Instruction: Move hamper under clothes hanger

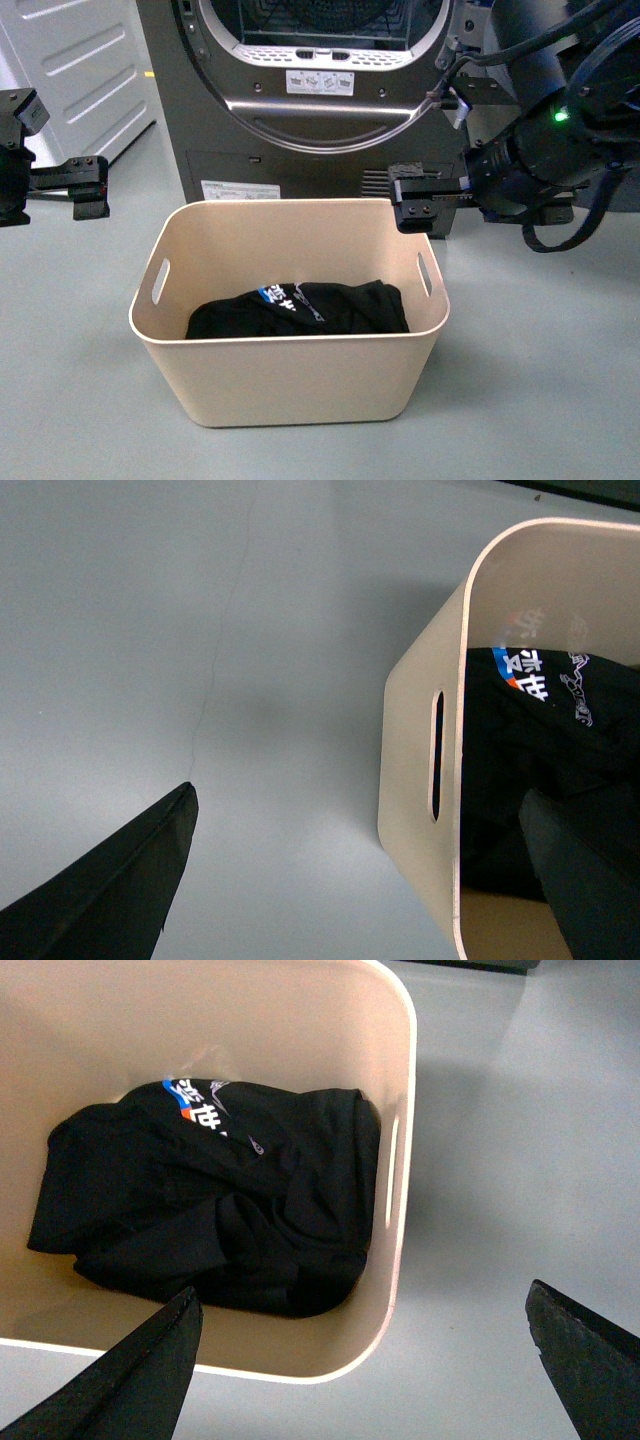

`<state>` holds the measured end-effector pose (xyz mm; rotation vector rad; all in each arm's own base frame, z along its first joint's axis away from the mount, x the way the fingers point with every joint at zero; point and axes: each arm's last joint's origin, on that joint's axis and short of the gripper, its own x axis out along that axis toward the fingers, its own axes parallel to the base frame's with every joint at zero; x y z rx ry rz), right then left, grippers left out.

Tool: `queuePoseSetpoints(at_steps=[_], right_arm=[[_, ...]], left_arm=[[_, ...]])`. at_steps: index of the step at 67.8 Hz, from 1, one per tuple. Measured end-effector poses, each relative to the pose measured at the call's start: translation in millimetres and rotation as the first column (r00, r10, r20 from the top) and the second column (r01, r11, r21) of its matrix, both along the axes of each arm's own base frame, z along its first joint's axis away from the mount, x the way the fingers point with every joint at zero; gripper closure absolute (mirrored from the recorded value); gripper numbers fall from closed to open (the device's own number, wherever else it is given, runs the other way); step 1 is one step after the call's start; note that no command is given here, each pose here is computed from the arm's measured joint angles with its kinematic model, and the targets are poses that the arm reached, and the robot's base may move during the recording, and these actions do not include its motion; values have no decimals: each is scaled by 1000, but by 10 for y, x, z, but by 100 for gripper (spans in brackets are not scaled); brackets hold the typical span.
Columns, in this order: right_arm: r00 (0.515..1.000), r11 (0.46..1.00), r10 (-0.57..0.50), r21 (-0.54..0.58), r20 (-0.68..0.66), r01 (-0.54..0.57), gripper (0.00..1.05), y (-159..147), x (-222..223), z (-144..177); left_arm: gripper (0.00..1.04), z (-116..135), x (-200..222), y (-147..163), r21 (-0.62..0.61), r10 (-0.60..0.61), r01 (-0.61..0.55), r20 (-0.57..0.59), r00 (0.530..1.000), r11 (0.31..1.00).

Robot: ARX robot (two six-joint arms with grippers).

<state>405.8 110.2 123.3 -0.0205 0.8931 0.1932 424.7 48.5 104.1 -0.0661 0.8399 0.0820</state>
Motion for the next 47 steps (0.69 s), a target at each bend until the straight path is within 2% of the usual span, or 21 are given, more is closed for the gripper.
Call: queuePoseSetpoints(at_steps=[24, 47], right_arm=[[1000, 997, -2, -77, -28, 0, 8, 188, 238, -391], [998, 994, -25, -103, -51, 20, 8, 196, 394, -680]], left_arm=[[7, -240, 185, -155, 17, -77, 77, -32, 997, 997], [7, -665, 193, -380, 7, -144, 145, -86, 986, 989]])
